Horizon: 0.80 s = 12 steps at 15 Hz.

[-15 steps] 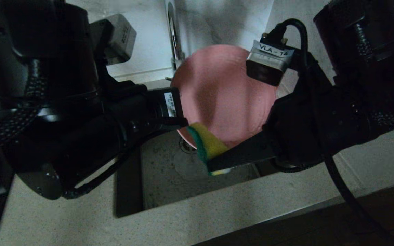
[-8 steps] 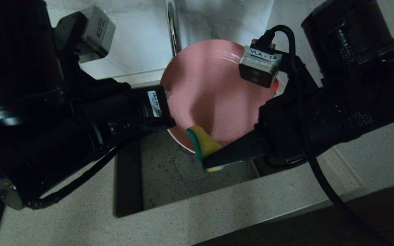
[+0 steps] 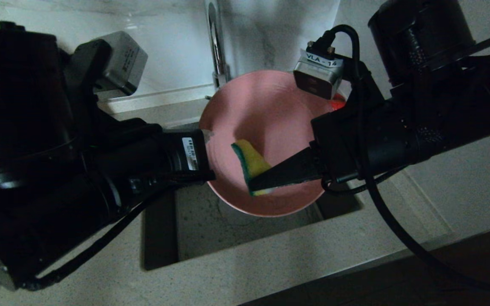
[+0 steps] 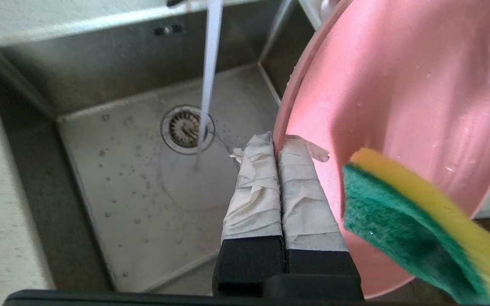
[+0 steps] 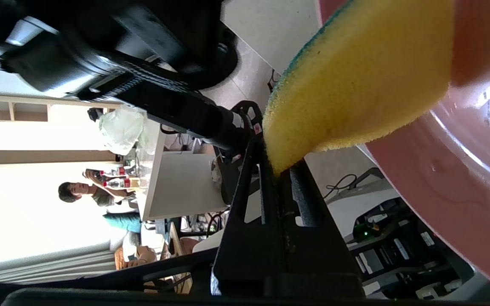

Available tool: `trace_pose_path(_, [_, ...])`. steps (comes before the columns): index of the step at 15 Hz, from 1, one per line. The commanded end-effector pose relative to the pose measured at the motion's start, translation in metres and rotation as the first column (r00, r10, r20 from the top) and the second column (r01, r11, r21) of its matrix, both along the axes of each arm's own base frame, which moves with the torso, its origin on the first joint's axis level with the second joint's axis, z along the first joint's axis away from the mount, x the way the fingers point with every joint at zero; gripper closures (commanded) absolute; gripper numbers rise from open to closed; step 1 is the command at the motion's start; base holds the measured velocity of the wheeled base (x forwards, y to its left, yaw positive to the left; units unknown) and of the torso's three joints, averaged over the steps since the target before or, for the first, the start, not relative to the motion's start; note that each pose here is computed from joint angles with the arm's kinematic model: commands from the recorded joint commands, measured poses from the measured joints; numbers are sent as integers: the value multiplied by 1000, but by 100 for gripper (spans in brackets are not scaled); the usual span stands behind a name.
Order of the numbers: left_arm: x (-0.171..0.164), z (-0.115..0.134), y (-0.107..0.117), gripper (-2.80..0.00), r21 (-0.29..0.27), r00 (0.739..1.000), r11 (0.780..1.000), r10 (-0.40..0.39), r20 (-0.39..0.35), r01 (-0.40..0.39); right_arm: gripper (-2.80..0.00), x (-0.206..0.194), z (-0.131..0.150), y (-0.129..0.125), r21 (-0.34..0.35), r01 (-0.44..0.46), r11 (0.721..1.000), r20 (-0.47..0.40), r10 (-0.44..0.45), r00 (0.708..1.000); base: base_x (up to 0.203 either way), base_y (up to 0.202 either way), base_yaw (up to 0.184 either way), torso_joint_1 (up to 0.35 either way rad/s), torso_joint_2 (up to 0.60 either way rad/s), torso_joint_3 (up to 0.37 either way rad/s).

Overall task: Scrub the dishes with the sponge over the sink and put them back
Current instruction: Wipe the plate

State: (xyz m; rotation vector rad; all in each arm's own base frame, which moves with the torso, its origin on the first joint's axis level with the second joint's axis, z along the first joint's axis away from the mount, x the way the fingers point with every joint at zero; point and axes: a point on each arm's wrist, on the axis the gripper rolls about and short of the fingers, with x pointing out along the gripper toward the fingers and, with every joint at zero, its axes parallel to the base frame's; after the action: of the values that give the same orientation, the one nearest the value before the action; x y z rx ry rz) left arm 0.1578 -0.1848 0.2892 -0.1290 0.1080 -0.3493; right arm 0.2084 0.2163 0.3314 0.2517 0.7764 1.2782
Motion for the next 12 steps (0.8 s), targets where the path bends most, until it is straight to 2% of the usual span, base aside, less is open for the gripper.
trace_pose_path(1, [-5,8,6,0,-26,1000,1000,3,20,-2,0,5,-4,2,-11,10,1000,-12,-10,1000,0,0,0,0,0,0])
trace_pose_path(5, [-8,10,10,0,-30,1000,1000,1,26,0,0,18,-7,2,-36,87,996,6,-87,996,0,0,0,0,0,0])
trace_pose_path(9, [-9,8,11,0,-21,1000,1000,-2,25,3,0,22,2,-4,-22,133,991,34,-132,991,0,0,0,0,0,0])
trace_pose_path(12, [-10,-2,11,0,29,1000,1000,-7,15,7,0,21,14,-12,7,151,988,58,-151,987,0,0,0,0,0,0])
